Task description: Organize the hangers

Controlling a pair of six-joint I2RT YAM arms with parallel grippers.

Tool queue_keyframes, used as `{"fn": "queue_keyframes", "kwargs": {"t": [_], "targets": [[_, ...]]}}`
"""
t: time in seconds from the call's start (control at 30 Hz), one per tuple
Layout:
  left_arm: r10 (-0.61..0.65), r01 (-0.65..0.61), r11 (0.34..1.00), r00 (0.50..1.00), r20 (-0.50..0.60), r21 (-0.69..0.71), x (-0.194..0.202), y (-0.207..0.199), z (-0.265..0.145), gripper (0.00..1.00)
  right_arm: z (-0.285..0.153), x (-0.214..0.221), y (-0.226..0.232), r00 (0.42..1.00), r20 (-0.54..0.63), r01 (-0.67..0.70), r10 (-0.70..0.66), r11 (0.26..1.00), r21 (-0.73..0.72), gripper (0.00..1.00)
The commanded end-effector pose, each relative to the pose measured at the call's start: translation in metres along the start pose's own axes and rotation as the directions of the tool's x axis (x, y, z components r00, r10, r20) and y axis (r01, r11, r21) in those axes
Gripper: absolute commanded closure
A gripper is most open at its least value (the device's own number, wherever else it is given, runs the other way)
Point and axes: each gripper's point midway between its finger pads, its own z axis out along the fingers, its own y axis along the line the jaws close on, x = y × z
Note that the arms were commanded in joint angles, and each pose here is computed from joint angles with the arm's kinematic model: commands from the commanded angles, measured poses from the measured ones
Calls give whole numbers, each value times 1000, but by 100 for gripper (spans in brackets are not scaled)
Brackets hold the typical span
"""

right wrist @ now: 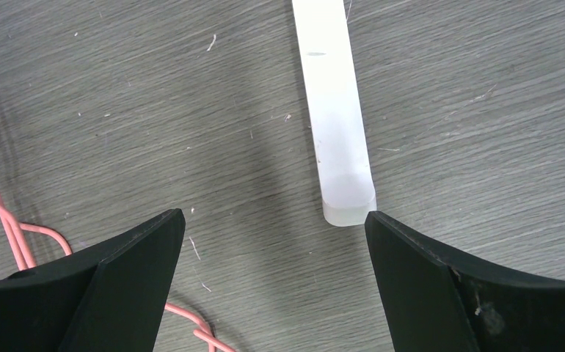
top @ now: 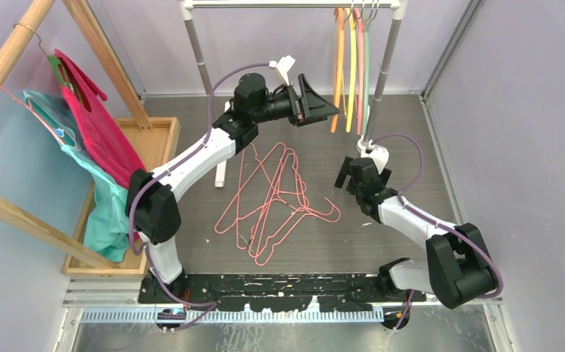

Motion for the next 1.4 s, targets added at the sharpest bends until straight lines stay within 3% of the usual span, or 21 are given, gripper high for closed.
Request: {"fn": "queue_keyframes", "kwargs": {"t": [0.0, 0.13, 0.27, 0.4, 0.47, 0.57, 0.67, 0.8, 0.93, 1.07, 1.23, 1.37], "targets": [[102, -101, 993, 995, -13, 66, 1, -17, -38, 2, -2, -22, 6, 998, 59, -29, 29, 1000, -8, 0], [91, -89, 993, 996, -19, 76, 11, 2, -60, 2, -1, -20, 7, 998, 52, -27, 28, 1000, -13, 0], [160, -158, 987, 986, -55, 43, 28, 17, -75, 2, -1, -17, 7, 999, 44, -28, 29, 999, -18, 0], [194, -214, 966, 971, -142, -144, 62, 67, -96, 2, -1, -15, 7, 999, 39, -26, 27, 999, -20, 0], [232, -278, 919, 954, -188, -279, 83, 96, -112, 1, 0, -14, 6, 999, 39, -24, 25, 1000, -15, 0], [276, -392, 753, 917, -287, -529, 111, 143, -142, 7, 2, -10, 5, 999, 30, -17, 17, 1000, -10, 0], [267, -422, 666, 905, -332, -615, 137, 167, -162, 22, 5, -10, 8, 1000, 22, -14, 14, 1000, -15, 0], [231, -438, 622, 895, -382, -649, 168, 188, -179, 39, 5, -8, 8, 1000, 17, -14, 14, 1000, -14, 0], [226, -494, 587, 861, -456, -641, 193, 196, -177, 49, 4, -9, 6, 1000, 22, -17, 17, 1000, -12, 0], [261, -557, 558, 822, -507, -615, 211, 193, -161, 48, 4, -9, 7, 1000, 21, -16, 16, 1000, -11, 0], [286, -573, 593, 807, -517, -566, 228, 183, -138, 48, 5, -6, 4, 1000, 16, -10, 10, 1000, 0, 0], [277, -584, 581, 797, -537, -567, 240, 193, -132, 48, 7, -6, 4, 1000, 16, -7, 7, 1000, 2, 0]]}}
